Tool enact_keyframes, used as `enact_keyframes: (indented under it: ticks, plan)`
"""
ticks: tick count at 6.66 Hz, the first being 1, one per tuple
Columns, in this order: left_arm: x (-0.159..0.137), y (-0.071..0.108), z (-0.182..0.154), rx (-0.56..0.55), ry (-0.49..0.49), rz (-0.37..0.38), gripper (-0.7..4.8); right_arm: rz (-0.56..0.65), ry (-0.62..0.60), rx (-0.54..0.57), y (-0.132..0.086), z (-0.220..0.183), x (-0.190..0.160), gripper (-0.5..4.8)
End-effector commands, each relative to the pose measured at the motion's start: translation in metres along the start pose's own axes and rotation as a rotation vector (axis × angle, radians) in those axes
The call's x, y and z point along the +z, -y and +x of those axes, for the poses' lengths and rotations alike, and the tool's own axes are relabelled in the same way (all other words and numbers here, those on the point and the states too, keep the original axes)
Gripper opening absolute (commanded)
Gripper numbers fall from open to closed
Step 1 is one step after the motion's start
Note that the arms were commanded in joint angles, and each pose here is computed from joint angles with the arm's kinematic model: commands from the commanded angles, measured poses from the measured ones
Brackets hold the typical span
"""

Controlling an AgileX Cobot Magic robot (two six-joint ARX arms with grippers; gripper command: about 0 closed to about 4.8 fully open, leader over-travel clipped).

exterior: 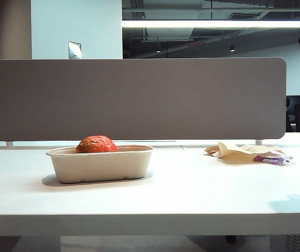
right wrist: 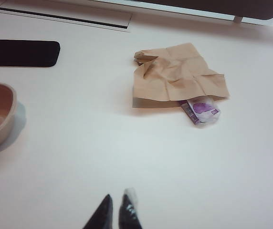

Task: Pick up the orange and place it into the paper lunchbox.

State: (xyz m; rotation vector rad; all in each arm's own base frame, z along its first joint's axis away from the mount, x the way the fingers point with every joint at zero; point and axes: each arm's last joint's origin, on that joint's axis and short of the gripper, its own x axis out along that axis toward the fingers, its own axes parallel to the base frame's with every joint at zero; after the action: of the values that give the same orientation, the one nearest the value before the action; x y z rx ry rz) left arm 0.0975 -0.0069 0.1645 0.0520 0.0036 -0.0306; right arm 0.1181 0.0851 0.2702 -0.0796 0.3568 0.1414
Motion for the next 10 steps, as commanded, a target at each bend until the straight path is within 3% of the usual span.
enact_keyframes:
  ticks: [1, 5, 6, 10]
  plan:
    - [0.001, 0.0, 0.0, 0.006, 0.012, 0.0, -0.01, 0.177, 0.18, -0.031, 0.034, 0.01, -0.015, 0.32]
    - [0.001, 0.0, 0.0, 0.006, 0.012, 0.0, -0.01, 0.201, 0.238, 0.002, 0.04, 0.01, -0.039, 0.32]
    - [0.001, 0.0, 0.0, 0.006, 0.012, 0.0, -0.01, 0.212, 0.292, -0.026, 0.053, 0.004, -0.072, 0.32]
    - [0.001, 0.0, 0.0, 0.006, 0.012, 0.0, -0.01, 0.223, 0.401, -0.143, 0.065, 0.0, -0.1, 0.32]
